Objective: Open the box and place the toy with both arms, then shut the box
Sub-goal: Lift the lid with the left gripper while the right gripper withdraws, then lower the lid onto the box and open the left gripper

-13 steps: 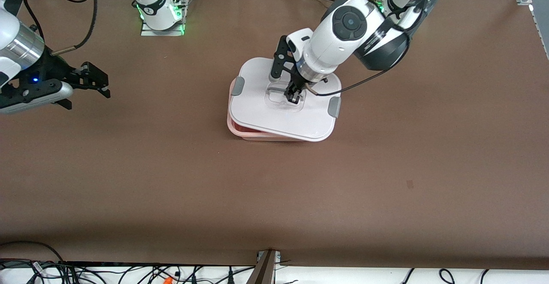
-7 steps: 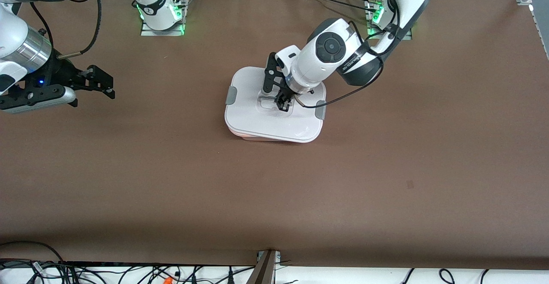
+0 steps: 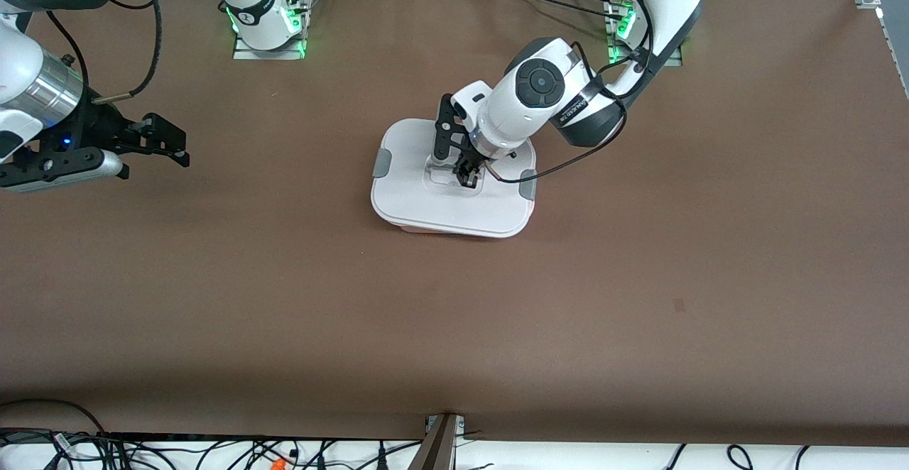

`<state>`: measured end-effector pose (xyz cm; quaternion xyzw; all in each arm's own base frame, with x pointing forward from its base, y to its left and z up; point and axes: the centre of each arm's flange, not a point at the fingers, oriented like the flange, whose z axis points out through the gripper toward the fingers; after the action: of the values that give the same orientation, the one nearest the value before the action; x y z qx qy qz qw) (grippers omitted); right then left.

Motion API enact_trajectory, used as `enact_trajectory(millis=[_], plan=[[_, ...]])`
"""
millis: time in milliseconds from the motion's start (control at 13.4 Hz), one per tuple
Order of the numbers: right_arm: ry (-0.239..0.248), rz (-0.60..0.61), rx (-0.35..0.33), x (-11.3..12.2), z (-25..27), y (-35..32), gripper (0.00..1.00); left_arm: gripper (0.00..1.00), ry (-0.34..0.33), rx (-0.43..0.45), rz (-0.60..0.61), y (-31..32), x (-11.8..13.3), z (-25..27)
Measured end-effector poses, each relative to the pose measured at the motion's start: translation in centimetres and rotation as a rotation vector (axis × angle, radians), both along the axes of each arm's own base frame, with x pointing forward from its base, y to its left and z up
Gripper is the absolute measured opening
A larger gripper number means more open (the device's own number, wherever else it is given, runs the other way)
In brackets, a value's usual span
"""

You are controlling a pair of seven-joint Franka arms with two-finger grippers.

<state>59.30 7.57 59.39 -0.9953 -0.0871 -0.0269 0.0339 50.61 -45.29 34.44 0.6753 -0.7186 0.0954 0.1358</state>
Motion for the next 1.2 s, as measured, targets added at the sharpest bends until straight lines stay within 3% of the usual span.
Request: enact_trajectory(millis=[449,1047,1196], plan=[[0.009,-0.057,-0.042,-3.5,0.8,-0.2,1.00,0.07,0.031,0.017,0.085,0.3,-0.6,-0.3],[-0.026,-0.080,-0.051,-3.1,1.5,-1.5,1.00,0.08,0.040,0.025,0.090,0.2,-1.3,-0.6],[-0.024,-0.091,-0.052,-2.9,1.4,-2.1,1.00,0.22,0.054,0.045,0.089,0.6,-1.8,-1.3]])
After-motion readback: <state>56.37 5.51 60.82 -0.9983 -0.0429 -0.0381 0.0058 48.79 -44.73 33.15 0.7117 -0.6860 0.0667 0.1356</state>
